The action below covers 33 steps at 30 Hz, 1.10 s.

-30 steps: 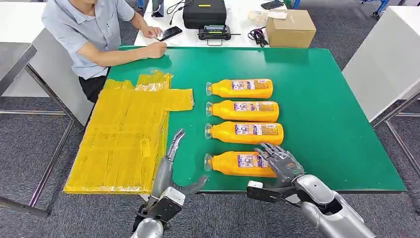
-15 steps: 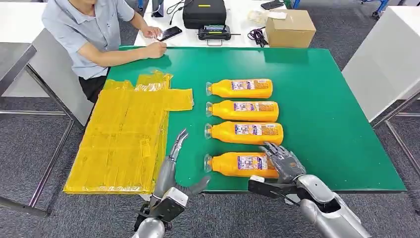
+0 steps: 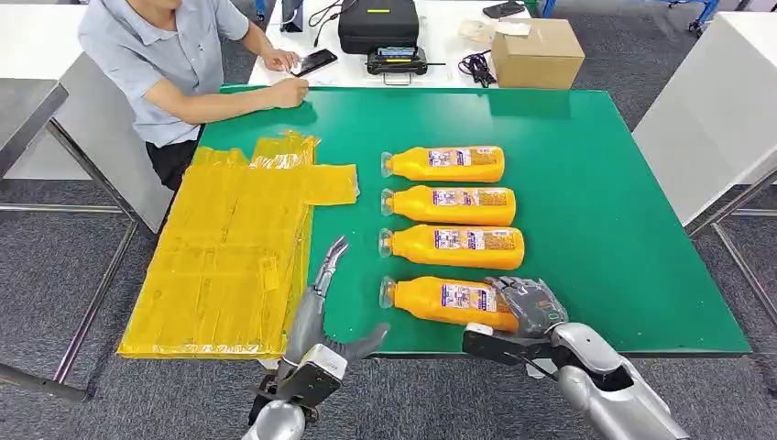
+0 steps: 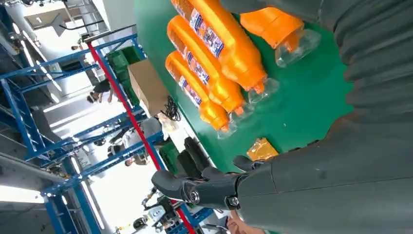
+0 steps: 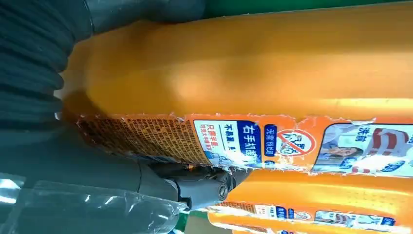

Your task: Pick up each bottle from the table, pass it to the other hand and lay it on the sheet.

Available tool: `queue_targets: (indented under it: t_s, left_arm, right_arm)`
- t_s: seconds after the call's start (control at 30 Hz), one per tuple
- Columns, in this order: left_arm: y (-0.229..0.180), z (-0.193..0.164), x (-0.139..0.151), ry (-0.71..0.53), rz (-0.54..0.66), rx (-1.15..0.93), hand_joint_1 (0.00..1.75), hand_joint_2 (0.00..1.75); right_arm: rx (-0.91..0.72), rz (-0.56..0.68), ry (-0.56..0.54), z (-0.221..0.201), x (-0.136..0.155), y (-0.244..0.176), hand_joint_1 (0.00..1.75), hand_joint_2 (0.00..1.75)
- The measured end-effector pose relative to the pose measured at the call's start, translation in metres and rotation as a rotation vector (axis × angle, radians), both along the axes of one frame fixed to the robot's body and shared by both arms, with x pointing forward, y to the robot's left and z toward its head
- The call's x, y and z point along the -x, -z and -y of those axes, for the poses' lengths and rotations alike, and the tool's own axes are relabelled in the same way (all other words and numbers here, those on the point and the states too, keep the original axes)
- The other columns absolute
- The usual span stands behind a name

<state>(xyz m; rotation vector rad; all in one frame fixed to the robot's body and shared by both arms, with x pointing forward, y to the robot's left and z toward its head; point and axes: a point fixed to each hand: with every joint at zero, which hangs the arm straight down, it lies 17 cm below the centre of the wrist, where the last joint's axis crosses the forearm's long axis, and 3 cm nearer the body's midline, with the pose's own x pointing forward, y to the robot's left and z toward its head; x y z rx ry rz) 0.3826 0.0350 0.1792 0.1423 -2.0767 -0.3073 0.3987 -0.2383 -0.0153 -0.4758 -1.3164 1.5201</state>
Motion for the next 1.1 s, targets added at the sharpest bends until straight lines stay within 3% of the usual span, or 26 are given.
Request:
queue_targets:
  t_s: [0.23,0.47,0.63,0.73,0.83,0.93,1.1]
  left_arm:
    - [0.000,0.001,-0.001,0.005,0.002,0.002,0.00,1.75]
    - [-0.003,-0.004,-0.002,-0.003,-0.007,0.078,0.00,1.75]
    - [0.011,-0.020,-0.015,-0.014,-0.170,0.372,0.00,1.75]
    - [0.030,-0.037,-0.023,-0.055,-0.257,0.518,0.00,1.75]
    - [0.050,-0.028,-0.025,0.015,-0.388,0.652,0.00,1.75]
    - [0.061,-0.016,-0.022,0.093,-0.484,0.750,0.00,1.75]
    - [0.069,-0.011,-0.018,0.121,-0.528,0.767,0.00,1.75]
  right_arm:
    - [-0.017,-0.018,0.005,0.002,0.001,0.001,1.75,1.75]
    - [-0.134,-0.055,0.017,0.000,0.003,-0.005,1.75,1.75]
    - [-0.417,-0.041,0.044,-0.034,0.012,-0.030,1.73,1.75]
    - [-0.630,0.008,0.067,-0.068,0.018,-0.061,1.62,1.75]
    - [-0.781,0.062,0.077,-0.086,0.016,-0.096,1.57,1.75]
    - [-0.873,0.099,0.083,-0.091,0.013,-0.118,1.57,1.75]
    - [-0.944,0.135,0.091,-0.091,0.010,-0.136,1.43,1.75]
